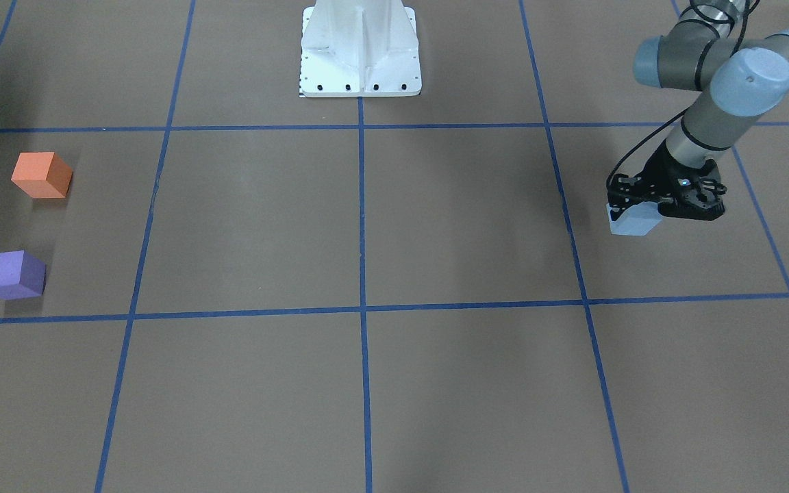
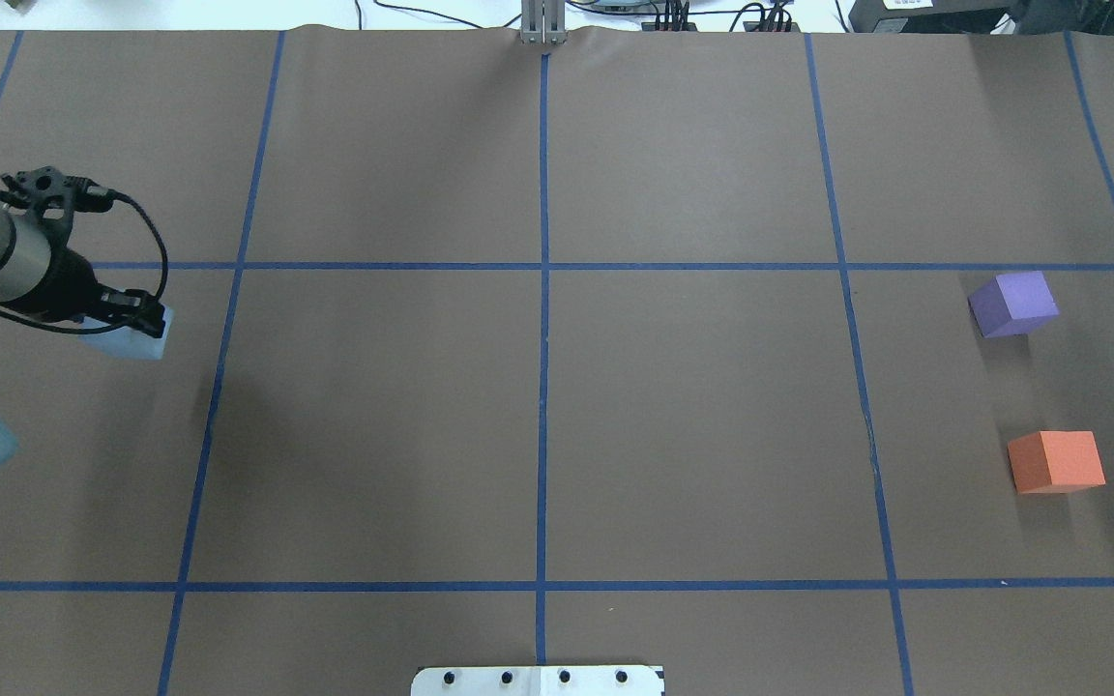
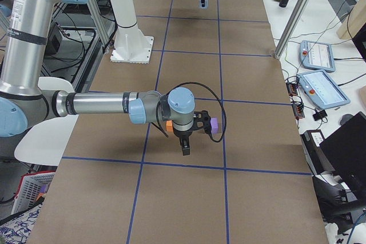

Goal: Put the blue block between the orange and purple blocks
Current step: 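Carry the light-blue cube with the left gripper to the table center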

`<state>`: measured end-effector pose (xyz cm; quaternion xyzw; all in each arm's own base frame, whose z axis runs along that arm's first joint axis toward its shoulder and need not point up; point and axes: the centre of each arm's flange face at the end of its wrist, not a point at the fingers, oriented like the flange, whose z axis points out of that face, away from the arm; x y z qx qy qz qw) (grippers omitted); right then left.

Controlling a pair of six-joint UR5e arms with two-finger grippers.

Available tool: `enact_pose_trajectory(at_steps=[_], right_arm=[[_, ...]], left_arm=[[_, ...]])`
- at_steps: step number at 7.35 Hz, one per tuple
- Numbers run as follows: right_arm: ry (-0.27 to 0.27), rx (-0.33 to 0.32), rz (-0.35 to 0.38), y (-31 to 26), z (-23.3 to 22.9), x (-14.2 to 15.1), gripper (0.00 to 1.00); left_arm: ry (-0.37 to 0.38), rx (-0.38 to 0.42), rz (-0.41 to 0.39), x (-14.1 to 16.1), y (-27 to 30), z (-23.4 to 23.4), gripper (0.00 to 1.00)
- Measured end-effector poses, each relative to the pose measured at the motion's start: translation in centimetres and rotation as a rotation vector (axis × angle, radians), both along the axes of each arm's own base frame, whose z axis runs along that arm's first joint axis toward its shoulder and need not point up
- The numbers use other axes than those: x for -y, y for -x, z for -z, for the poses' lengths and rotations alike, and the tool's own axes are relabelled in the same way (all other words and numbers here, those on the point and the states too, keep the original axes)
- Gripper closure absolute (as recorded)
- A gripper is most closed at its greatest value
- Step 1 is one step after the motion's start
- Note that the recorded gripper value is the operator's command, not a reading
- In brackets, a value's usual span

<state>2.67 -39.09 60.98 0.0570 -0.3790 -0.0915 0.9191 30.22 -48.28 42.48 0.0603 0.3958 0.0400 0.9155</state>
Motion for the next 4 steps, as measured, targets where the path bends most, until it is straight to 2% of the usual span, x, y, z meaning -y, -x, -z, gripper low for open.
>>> enact_pose_trajectory(at_steps=[2,4], right_arm=[[0.001,0.0,-0.001,0.0,0.0,0.0,0.0],[0.002,-0.001,-0.001,0.0,-0.1,0.0,0.0]], left_arm=[[0.056,-0.011,-0.041,-0.1,-9.1,10.6,1.0],[0.11,-0.025,-0.015,-1.5,-19.9,19.1,1.0]])
